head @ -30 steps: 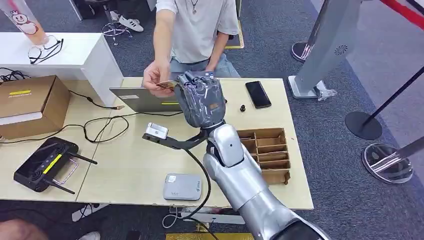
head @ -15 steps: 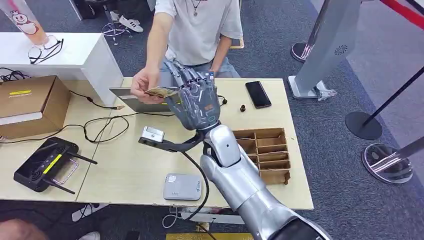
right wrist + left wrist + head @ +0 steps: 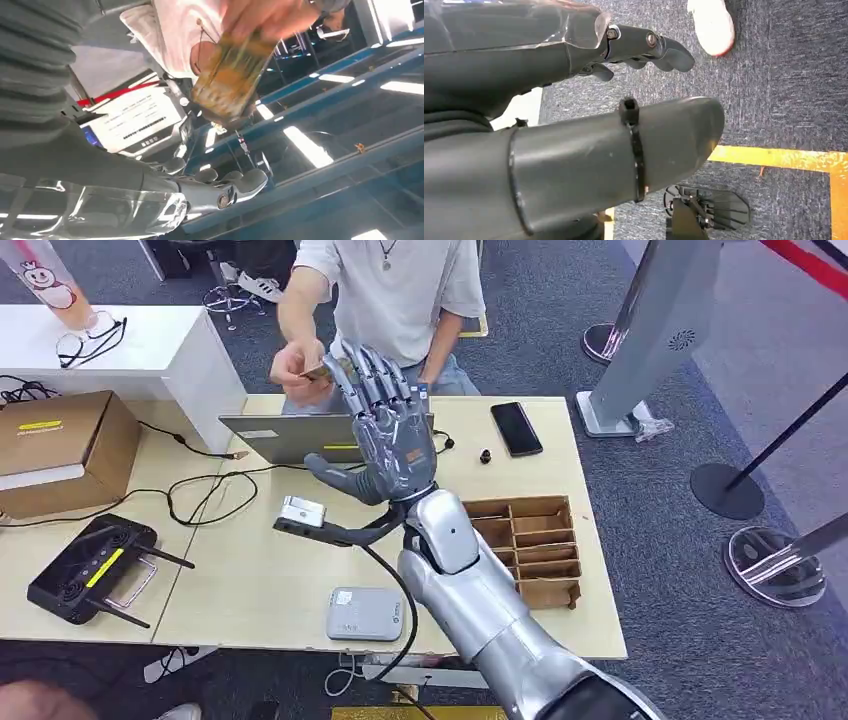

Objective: Pass the card to the sensor for recognition and then transmit it.

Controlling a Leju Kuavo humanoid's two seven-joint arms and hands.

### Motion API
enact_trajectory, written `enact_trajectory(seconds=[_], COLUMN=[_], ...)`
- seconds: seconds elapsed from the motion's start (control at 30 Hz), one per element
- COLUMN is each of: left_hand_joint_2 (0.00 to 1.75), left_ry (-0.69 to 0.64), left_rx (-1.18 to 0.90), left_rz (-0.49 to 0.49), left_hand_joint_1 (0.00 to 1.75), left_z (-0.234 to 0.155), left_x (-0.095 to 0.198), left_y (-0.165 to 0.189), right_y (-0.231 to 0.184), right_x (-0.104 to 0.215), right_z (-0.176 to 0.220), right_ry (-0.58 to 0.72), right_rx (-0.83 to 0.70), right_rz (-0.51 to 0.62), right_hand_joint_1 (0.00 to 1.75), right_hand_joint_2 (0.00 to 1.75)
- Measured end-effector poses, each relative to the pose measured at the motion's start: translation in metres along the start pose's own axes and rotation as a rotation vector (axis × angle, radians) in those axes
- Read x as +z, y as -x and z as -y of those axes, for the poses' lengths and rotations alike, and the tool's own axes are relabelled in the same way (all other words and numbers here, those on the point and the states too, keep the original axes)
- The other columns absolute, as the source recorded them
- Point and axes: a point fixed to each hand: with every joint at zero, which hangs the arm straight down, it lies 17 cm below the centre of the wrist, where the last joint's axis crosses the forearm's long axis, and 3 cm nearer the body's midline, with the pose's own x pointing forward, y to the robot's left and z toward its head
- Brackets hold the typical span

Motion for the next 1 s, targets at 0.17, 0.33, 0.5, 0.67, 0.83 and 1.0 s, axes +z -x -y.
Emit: enact_trajectory(seconds=[0.17,0.33,0.5,0.67,0.83,1.0], left_hand_joint_2=[0.00,0.00,0.00,0.00,0.00,0.00], left_ry=[0.003,0.002,-0.007,-0.015,-0.022,-0.029], left_rx=[0.001,-0.002,0.001,0.005,0.008,0.020], left_rz=[0.013,0.024,0.026,0.029,0.028,0.021], left_hand_joint_1=[0.00,0.00,0.00,0.00,0.00,0.00], left_z=[0.000,0.001,0.001,0.001,0.001,0.001], left_x=[0.000,0.000,0.001,0.002,0.002,0.003], left_y=[-0.003,-0.005,-0.006,-0.007,-0.007,-0.006], right_y=[-0.007,-0.009,-0.009,-0.007,-0.011,-0.021], right_x=[0.002,0.008,0.007,0.002,-0.001,0.000], right_z=[-0.006,-0.010,-0.007,0.003,0.009,0.015], right_ry=[-0.023,-0.037,-0.034,-0.006,0.014,0.036], right_rx=[0.074,0.118,0.178,0.200,0.200,0.191], right_rz=[0.045,0.081,0.100,0.075,0.073,0.088], right_hand_joint_1=[0.00,0.00,0.00,0.00,0.00,0.00], right_hand_joint_2=[0.00,0.00,0.00,0.00,0.00,0.00])
